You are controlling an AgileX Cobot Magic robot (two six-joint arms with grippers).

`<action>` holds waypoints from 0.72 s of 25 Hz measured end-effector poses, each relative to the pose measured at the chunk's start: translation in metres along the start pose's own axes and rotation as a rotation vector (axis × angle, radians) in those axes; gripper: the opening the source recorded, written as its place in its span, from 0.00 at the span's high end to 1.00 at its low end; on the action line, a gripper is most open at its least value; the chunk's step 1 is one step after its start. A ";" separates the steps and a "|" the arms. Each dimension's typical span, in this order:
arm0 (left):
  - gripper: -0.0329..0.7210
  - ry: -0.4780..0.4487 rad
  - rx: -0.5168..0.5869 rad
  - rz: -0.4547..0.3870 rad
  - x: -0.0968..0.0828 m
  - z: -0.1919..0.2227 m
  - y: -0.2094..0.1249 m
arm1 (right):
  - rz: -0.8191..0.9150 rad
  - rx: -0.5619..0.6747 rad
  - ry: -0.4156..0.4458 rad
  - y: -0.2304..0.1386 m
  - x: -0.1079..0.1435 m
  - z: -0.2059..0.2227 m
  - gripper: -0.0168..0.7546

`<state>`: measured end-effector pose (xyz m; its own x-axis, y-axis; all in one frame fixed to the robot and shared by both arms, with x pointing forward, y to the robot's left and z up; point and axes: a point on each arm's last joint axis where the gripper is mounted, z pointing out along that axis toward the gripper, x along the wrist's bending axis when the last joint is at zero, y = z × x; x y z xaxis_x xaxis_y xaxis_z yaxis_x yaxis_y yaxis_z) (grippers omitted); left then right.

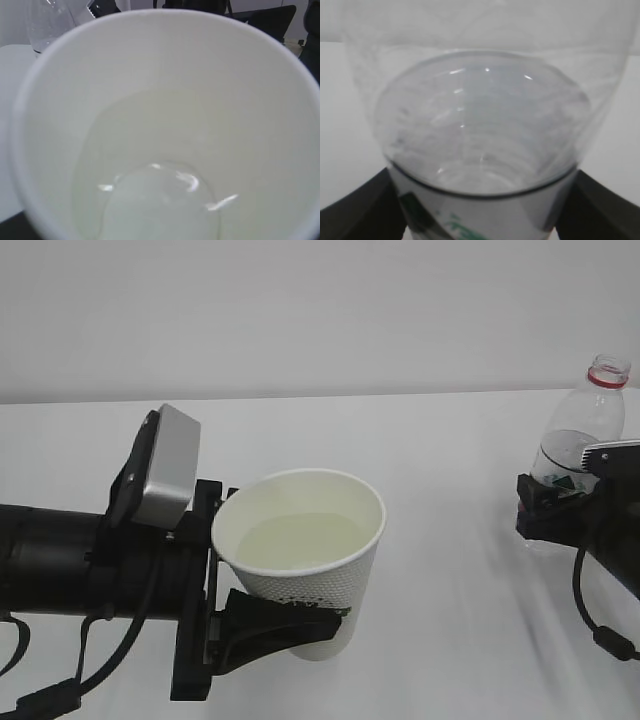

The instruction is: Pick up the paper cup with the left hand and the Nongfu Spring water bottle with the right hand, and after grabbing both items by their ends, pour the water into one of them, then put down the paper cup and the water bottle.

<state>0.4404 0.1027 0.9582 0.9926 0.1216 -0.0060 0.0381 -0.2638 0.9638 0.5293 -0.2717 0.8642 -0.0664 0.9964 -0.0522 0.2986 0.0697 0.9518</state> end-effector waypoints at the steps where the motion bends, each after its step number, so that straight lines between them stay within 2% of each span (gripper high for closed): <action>1: 0.26 0.000 0.000 0.000 0.000 0.000 0.000 | 0.000 0.000 0.000 0.000 0.000 0.000 0.21; 11: 0.26 -0.004 -0.006 0.000 0.000 0.000 0.001 | 0.023 -0.042 0.002 0.012 -0.001 -0.003 0.19; 18: 0.26 -0.004 -0.006 0.000 0.000 0.000 0.001 | 0.042 -0.010 0.014 0.005 0.000 -0.012 0.19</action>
<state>0.4401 0.1025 0.9588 0.9930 0.1180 -0.0070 0.0375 -0.2582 0.9654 0.5198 -0.2716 0.8725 -0.0675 0.9977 -0.0080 0.2918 0.0274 0.9561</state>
